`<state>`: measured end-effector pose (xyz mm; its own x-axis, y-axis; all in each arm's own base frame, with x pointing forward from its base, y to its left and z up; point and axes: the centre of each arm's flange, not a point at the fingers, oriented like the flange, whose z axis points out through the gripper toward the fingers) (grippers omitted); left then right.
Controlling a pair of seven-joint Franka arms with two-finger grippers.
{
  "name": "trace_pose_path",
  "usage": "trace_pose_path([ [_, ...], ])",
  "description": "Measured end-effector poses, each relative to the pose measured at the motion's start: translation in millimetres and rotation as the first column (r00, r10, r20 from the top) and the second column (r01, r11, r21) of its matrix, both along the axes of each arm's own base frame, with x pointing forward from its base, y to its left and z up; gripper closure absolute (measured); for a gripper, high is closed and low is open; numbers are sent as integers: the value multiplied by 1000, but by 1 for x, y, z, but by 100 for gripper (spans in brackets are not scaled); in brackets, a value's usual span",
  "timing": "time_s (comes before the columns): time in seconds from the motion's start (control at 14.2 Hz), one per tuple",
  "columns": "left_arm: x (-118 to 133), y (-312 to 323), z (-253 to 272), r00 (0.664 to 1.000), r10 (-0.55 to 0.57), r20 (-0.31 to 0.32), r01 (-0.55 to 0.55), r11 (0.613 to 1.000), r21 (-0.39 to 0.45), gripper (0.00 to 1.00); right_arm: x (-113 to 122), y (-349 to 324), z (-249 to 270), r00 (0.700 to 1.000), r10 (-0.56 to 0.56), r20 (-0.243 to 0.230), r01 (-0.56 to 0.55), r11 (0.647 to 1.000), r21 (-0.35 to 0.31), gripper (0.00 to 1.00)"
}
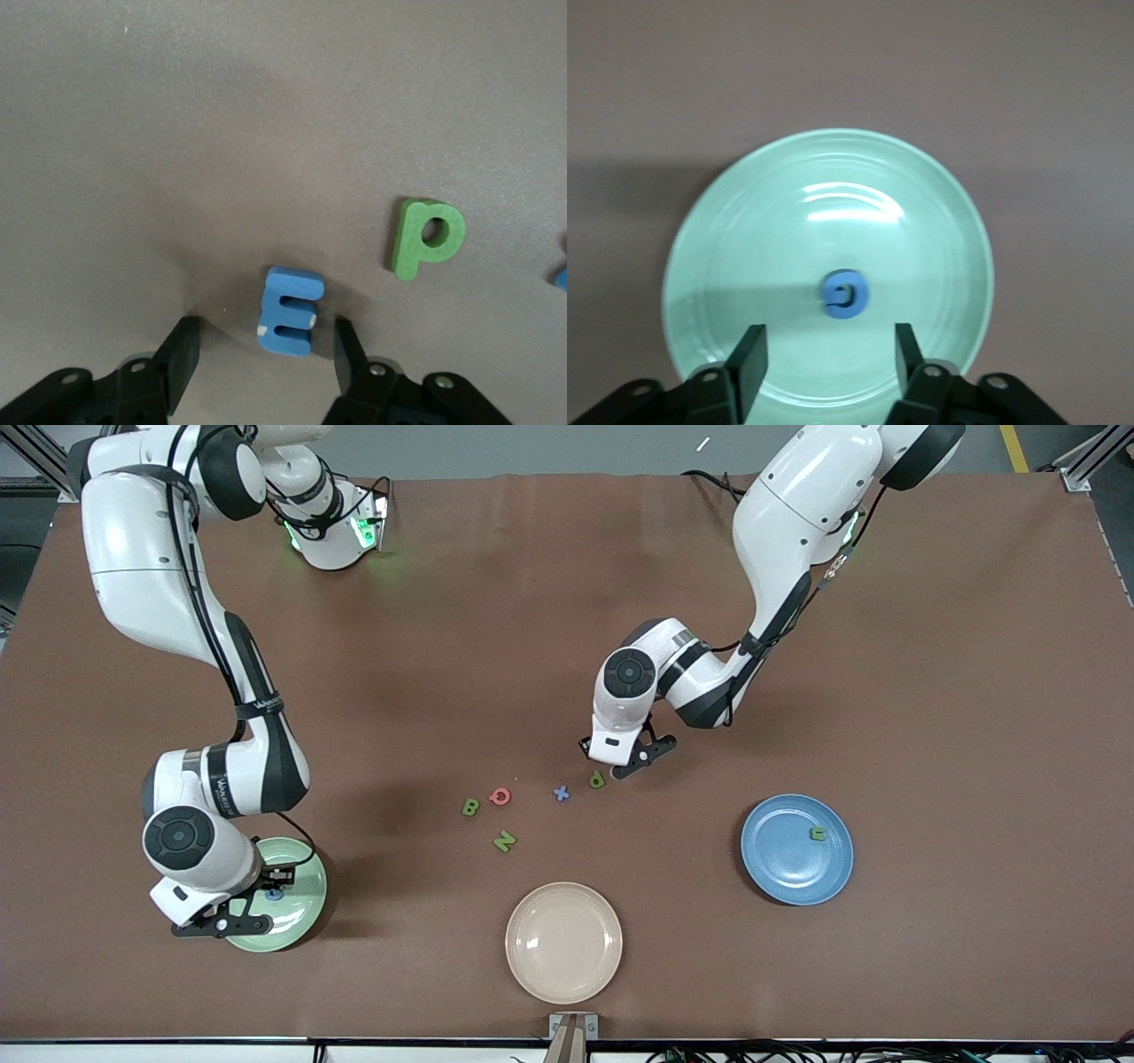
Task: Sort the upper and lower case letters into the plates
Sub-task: 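Grasp the blue e with the left gripper while the right gripper grasps green B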
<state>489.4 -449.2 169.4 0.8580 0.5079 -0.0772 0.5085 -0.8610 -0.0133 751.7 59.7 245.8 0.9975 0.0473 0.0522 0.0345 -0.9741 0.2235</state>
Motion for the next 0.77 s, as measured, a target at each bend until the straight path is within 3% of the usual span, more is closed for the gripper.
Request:
trace_pose_path([
  [0.21,3,1,3,1000,4,6,-4,1000,-4,57,-10,51,-2,997,-64,-45,69,991,118,1],
  [0.28,4,2,4,1000,7,7,-7,1000,-5,68,-17,78,-3,992,-103,-69,112,982,150,0],
  [0.35,6,4,6,1000,11,9,-11,1000,-5,73,-25,109,-4,986,-144,-82,156,974,166,0],
  [0.56,24,22,7,999,48,17,-48,999,-4,73,-57,204,-10,965,-246,-91,258,952,162,0],
  [0.77,71,71,27,989,137,52,-137,991,-3,73,-92,268,-25,945,-315,-85,325,933,153,2],
])
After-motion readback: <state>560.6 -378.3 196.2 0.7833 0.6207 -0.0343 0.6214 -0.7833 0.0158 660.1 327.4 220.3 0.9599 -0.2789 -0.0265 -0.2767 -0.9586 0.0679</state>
